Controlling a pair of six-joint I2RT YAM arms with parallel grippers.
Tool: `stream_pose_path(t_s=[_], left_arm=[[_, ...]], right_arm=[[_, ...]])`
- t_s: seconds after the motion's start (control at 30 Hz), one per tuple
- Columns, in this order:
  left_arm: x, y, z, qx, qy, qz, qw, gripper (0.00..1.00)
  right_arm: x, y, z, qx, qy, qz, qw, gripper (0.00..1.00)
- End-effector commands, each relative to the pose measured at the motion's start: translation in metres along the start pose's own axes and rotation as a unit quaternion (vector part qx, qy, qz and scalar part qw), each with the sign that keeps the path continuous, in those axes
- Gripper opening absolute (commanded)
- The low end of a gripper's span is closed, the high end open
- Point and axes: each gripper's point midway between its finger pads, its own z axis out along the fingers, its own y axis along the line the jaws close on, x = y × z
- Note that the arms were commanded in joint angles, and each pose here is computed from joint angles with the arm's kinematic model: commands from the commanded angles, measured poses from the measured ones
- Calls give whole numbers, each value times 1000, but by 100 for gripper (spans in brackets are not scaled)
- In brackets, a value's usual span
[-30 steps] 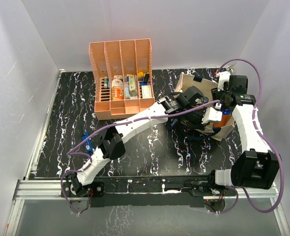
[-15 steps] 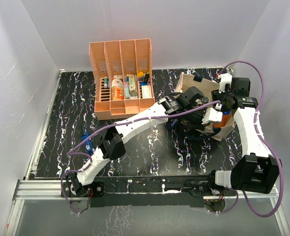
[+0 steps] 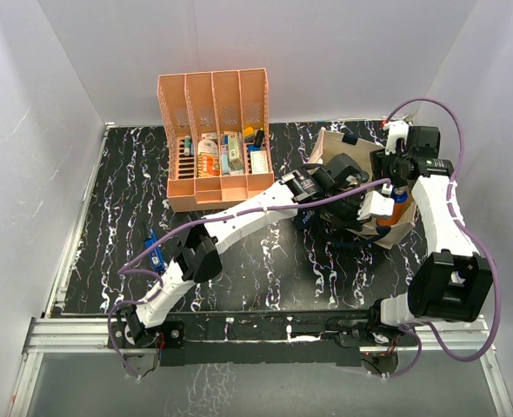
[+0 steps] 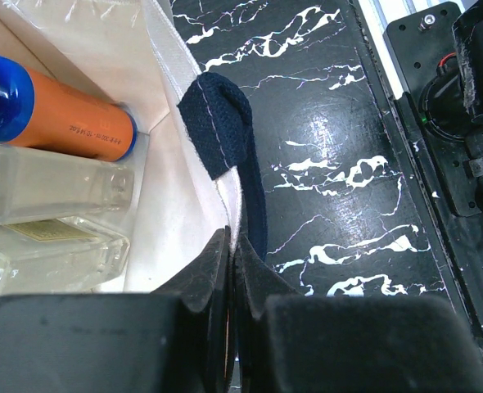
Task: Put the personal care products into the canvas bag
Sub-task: Adjust the care product in the canvas bag.
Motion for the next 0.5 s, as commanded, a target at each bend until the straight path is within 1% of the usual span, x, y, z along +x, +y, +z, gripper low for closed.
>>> stream_pose_path(t_s=[0.0, 0.07, 0.2, 0.47], left_arm=[[-29, -16, -10, 14, -26, 20, 999, 0], [-28, -15, -10, 13, -26, 19, 999, 0], [-27, -15, -10, 15, -27, 16, 999, 0], [-26, -13, -10, 16, -29, 14, 999, 0]], right_arm=[[-27, -14, -2, 26, -37, -8, 999, 57], [-25, -15, 0, 30, -35, -5, 999, 56], [-18, -18, 0, 41, -25, 10, 999, 50], [11, -22, -6, 64, 8, 38, 997, 41]])
